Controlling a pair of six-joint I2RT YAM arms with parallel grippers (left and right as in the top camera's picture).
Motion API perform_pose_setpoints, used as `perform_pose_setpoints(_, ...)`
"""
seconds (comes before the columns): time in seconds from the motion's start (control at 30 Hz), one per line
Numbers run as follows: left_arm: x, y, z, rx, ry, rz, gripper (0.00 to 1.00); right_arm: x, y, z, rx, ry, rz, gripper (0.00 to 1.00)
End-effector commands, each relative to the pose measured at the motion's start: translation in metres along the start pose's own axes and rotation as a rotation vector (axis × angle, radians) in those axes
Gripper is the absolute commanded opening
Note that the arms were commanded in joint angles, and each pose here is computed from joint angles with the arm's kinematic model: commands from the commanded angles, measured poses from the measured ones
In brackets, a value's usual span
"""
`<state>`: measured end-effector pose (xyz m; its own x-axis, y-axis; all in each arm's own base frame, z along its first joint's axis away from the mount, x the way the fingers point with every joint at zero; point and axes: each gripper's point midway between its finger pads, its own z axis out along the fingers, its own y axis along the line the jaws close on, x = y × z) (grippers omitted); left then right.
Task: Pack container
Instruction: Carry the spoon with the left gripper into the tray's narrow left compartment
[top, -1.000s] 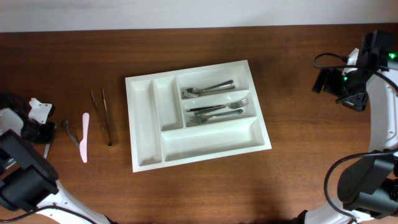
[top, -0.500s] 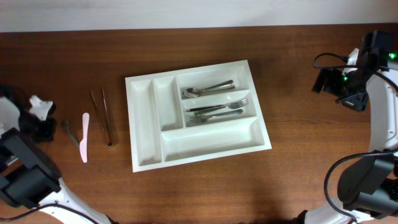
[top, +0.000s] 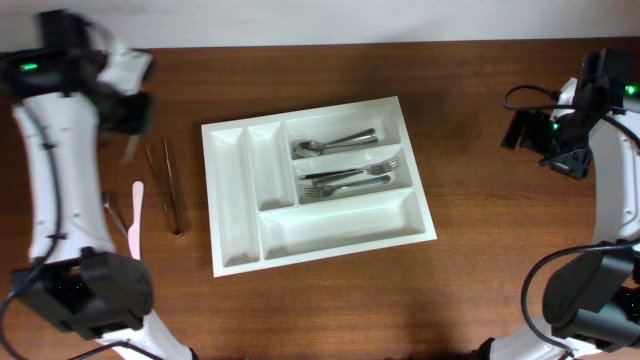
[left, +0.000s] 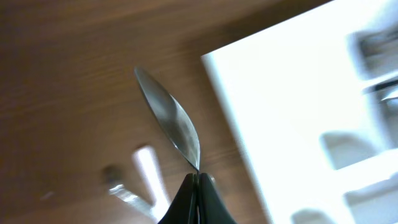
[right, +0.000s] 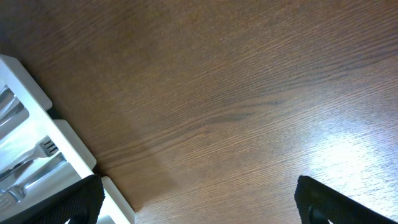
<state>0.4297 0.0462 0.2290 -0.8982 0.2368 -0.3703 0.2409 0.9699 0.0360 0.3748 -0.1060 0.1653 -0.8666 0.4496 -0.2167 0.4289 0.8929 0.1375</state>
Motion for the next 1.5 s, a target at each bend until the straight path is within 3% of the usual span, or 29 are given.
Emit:
perform_pose_setpoints(0.0,-0.02,-0.064,0.014,0.089,0.007,-0.15,0.02,0.0,-0.002,-0.003,0.002,-0.01,0.01,0.99)
perform_pose_setpoints(0.13,-0.038,-0.129,0.033,0.126,0.009,-0.119,0.02,0.0,-0.002,-0.003,0.002,-0.009,0.01,0.99)
perform_pose_setpoints(0.4,-0.031,-0.192,0.1,0.067,0.137,-0.247,0.02,0.0,-0.002,-0.003,0.002,-0.01,0.01,0.99)
perform_pose_setpoints(0.67,-0.007,-0.189,0.161,-0.03,0.263,-0.296,0.02,0.0,-0.002,-0.003,0.002,-0.01,0.01,0.99)
perform_pose_setpoints(0.9,0.004,-0.186,0.179,-0.053,0.309,-0.254,0.02,0.0,-0.002,-0.003,0.002,-0.01,0.01,0.99)
perform_pose_setpoints(1.13,-0.002,-0.183,0.155,-0.06,0.3,-0.254,0.4,0.0,-0.002,-0.003,0.002,-0.01,0.01,0.99)
perform_pose_setpoints(1.37,-0.008,-0.136,0.075,-0.171,0.26,-0.295,0.45,0.0,-0.002,-0.003,0.002,-0.01,0.01,0.99)
perform_pose_setpoints(1.4,-0.006,-0.126,0.062,-0.194,0.255,-0.305,0.52,0.0,-0.002,-0.003,0.002,-0.01,0.01,0.99)
perform_pose_setpoints(1.47,0.001,-0.1,0.034,-0.25,0.248,-0.337,0.76,0.0,-0.002,-0.003,0.002,-0.01,0.01,0.99)
